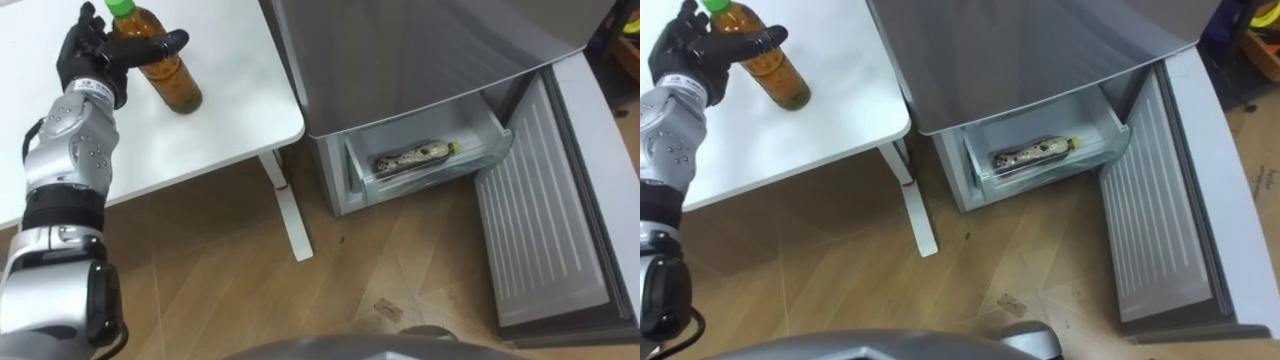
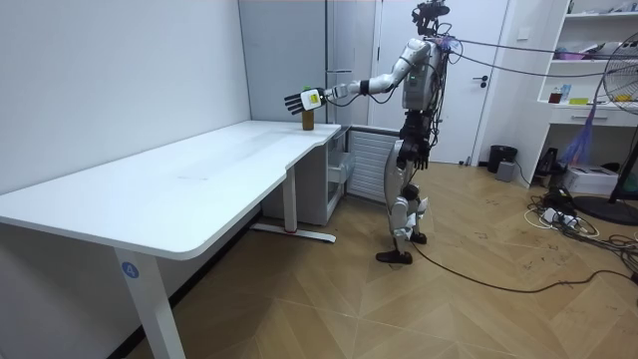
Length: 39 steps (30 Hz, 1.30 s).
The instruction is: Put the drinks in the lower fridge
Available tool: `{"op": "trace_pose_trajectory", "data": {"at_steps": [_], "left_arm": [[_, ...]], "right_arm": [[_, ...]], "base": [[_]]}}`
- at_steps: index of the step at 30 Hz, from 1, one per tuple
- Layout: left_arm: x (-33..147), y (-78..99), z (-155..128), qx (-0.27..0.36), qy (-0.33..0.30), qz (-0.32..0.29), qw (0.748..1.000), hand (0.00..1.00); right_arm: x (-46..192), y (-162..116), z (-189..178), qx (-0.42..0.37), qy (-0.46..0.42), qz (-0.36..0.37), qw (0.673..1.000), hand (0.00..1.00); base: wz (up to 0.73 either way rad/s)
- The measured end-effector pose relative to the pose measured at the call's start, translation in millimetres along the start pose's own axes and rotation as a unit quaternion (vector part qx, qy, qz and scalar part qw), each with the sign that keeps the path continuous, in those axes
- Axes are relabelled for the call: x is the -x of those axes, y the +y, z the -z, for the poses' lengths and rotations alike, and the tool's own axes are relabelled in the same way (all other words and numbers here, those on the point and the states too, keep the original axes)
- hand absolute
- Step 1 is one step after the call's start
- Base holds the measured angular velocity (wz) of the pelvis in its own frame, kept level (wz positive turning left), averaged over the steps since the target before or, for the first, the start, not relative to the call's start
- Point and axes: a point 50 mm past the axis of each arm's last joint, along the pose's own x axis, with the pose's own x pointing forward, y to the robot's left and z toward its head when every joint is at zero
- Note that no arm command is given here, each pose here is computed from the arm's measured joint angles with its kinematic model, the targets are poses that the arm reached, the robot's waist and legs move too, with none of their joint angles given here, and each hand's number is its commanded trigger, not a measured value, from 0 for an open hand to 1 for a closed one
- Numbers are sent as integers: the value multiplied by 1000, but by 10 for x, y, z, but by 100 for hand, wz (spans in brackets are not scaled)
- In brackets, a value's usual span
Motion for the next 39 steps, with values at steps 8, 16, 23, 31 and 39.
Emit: {"op": "trace_pose_trajectory", "data": {"at_steps": [8, 16, 23, 31, 39], "left_arm": [[0, 3, -1, 1, 0, -2, 1000, 0], [-3, 14, -3, 6, 1, -5, 1000, 100], [-32, 59, 103, 8, 28, -17, 999, 100], [-32, 96, 182, 7, 46, -23, 999, 100], [-31, 95, 213, 8, 57, -15, 998, 100]], "right_arm": [[0, -2, 2, -2, 0, 0, 1000, 0], [0, 13, 3, -3, 1, -2, 1000, 0], [0, 19, 28, -3, 11, -4, 1000, 0], [0, 43, 39, -3, 14, -8, 1000, 0], [1, 54, 55, -3, 21, -10, 1000, 0]], "base": [[0], [0], [-3], [-1], [-4]]}}
